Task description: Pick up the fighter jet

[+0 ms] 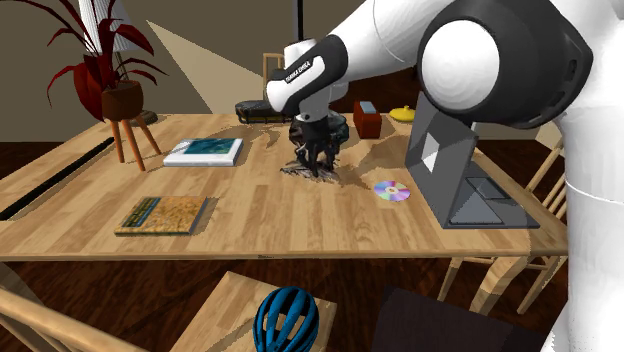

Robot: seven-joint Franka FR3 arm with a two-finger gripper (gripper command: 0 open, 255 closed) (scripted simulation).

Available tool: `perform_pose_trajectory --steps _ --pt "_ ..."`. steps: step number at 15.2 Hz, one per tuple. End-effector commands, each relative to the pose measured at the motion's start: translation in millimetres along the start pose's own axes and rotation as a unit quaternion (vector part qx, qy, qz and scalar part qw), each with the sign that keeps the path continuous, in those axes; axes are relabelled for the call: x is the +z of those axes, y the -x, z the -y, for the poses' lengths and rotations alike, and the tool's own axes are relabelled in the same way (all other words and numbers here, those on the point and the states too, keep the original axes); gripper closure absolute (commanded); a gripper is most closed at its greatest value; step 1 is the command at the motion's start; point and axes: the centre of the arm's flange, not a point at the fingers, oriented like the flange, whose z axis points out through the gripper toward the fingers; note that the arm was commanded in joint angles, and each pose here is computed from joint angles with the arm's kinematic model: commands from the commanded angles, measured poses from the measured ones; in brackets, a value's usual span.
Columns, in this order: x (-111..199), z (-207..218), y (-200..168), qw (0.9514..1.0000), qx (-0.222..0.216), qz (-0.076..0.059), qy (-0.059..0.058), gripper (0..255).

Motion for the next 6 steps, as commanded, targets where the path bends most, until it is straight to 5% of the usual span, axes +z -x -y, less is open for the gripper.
perform_pose_trajectory --steps 1,6 --pt "-11 -1 1 1.0000 0.000 0.000 0.000 255" --pt "-27 -4 3 1.0000 0.000 0.000 0.000 255"
